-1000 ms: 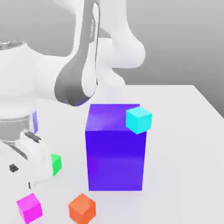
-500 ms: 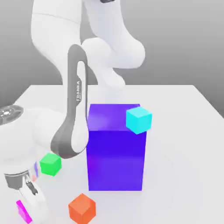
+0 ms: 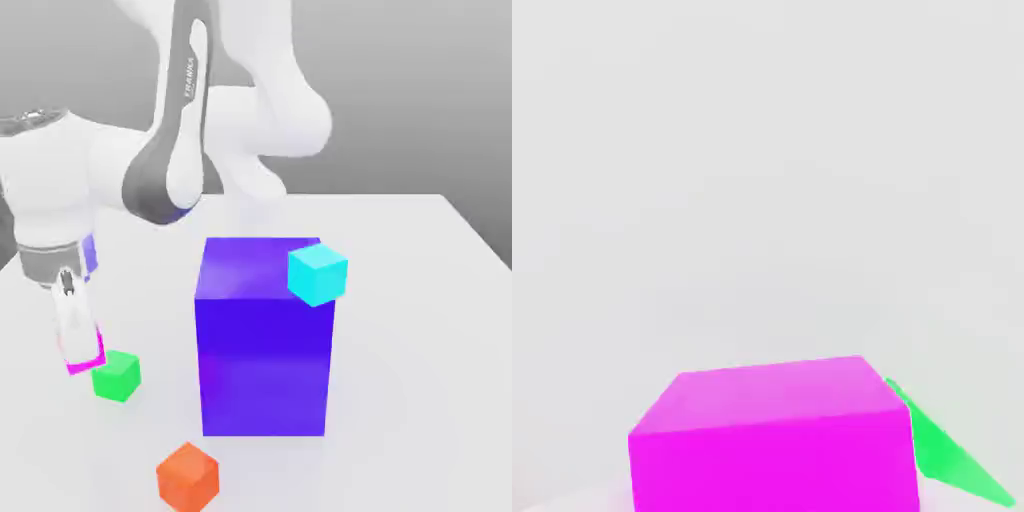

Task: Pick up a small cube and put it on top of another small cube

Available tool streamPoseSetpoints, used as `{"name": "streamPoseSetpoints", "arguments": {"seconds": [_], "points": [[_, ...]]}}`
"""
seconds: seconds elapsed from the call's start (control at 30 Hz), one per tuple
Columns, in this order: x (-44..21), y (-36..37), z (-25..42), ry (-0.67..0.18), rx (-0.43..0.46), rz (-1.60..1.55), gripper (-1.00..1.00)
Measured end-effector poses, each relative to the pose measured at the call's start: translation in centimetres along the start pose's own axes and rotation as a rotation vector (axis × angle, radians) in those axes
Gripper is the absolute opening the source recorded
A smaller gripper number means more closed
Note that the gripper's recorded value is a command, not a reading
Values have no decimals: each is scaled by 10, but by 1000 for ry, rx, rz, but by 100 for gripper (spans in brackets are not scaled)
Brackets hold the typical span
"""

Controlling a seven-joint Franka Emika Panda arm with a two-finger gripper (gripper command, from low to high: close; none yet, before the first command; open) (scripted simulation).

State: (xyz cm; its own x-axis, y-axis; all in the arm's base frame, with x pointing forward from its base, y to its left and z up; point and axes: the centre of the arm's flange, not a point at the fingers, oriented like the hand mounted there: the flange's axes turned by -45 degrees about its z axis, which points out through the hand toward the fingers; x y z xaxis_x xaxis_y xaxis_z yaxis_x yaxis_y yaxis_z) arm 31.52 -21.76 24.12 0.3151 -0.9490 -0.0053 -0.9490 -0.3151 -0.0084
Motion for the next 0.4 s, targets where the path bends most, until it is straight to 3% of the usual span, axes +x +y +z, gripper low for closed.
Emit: {"name": "streamPoseSetpoints", "arguments": {"seconds": [0.3, 0.33, 0.4], "points": [[-18, 25, 56, 6, -7, 72, -100], [-18, 26, 61, 6, -7, 73, 100], [-18, 25, 61, 6, -7, 73, 100]]}}
